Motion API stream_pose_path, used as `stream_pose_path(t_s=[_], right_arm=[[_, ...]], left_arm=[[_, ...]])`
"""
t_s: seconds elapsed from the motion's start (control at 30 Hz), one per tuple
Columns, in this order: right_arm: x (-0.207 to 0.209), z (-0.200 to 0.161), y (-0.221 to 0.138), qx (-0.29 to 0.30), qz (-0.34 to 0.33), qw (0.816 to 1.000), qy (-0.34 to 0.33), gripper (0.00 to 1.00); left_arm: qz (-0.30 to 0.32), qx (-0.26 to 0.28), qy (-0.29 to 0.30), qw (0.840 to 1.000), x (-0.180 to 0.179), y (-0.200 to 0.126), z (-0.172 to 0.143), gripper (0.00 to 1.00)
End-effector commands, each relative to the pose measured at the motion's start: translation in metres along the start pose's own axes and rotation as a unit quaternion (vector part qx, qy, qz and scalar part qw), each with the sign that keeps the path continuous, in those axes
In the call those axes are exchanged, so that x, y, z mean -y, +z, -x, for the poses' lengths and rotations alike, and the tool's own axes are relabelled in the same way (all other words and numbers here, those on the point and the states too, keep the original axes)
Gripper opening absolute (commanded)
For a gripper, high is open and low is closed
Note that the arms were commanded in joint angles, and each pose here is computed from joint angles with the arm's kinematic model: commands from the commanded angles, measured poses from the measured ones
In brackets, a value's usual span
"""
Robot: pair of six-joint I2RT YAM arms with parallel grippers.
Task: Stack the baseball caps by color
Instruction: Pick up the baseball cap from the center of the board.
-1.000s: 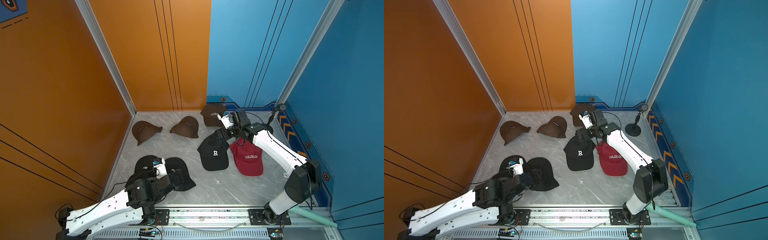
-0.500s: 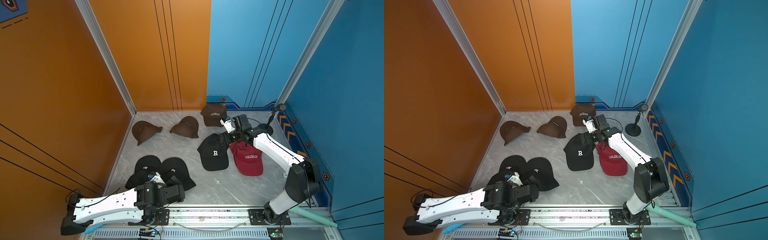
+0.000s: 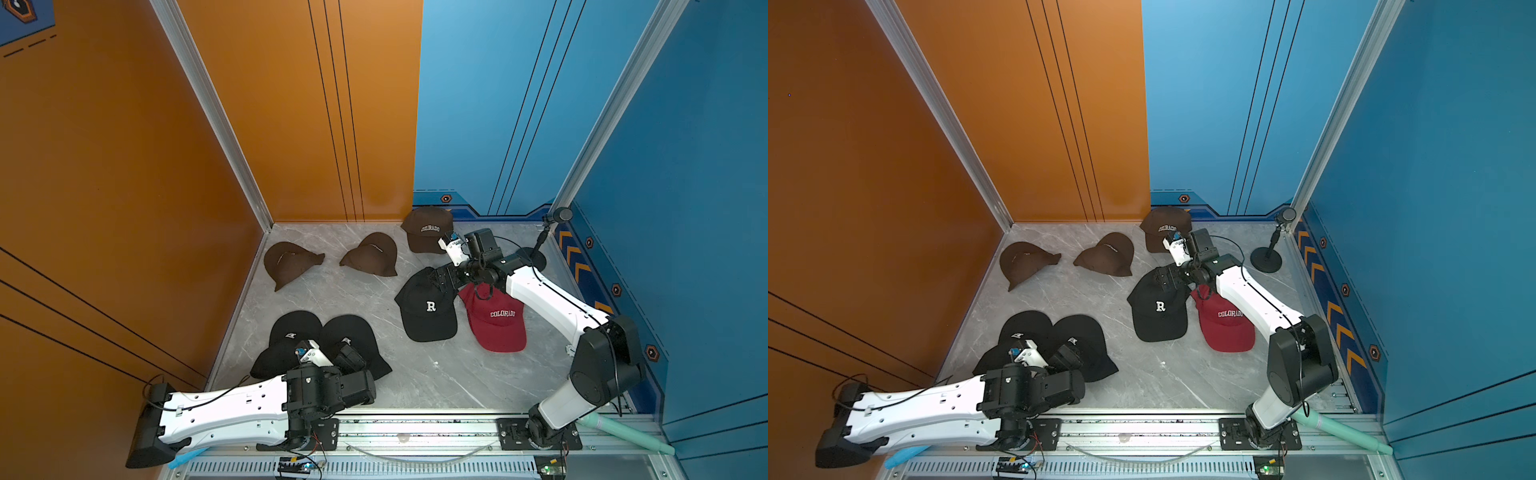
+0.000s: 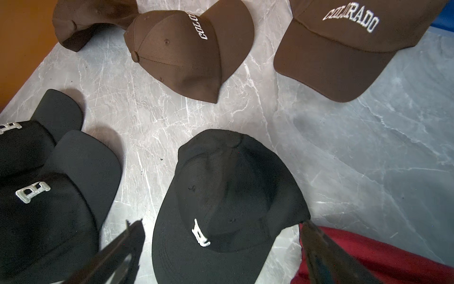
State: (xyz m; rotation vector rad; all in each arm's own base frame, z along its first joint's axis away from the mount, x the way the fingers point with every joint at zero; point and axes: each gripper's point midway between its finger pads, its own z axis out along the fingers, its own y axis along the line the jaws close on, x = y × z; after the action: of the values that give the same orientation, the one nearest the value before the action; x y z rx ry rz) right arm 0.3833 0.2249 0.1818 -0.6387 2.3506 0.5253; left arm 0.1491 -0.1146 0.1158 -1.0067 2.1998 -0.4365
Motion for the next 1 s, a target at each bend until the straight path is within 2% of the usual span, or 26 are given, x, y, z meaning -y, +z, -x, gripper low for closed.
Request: stream_pose_path(t_s=[0.0,0.17,0.5,0.73,0.9,0.97], right_arm=[[-0.007,0.011,-0.001,0.010,0.010,1.000,0.001,1.00],[-0.008,0.011,-0.002,0.010,0.011,1.000,-0.002,1.00],[-0.011,0.009,-0.001,0.003,0.015,1.000,-0.006,1.00],[-0.013,0.010,-0.004,0.001,0.016,1.000,-0.012,1.00],[-0.015,0.008,-0.004,-0.003,0.018,1.000,-0.014,1.00],[-0.016,0.008,-0.005,-0.003,0.018,1.000,-0.015,1.00]], left_arm=[[-0.020,0.015,0.000,1.000,0.004,0.011,-0.001,0.89],[-0.022,0.021,0.009,1.000,0.003,0.012,0.002,0.54],[-0.014,0.058,0.021,0.998,-0.002,0.016,0.029,0.40],[-0.014,0.088,0.054,0.995,0.007,0.009,0.060,0.00],[-0.033,0.097,0.083,0.991,0.019,0.004,0.080,0.00],[-0.059,0.082,0.102,0.990,0.032,0.005,0.082,0.00]])
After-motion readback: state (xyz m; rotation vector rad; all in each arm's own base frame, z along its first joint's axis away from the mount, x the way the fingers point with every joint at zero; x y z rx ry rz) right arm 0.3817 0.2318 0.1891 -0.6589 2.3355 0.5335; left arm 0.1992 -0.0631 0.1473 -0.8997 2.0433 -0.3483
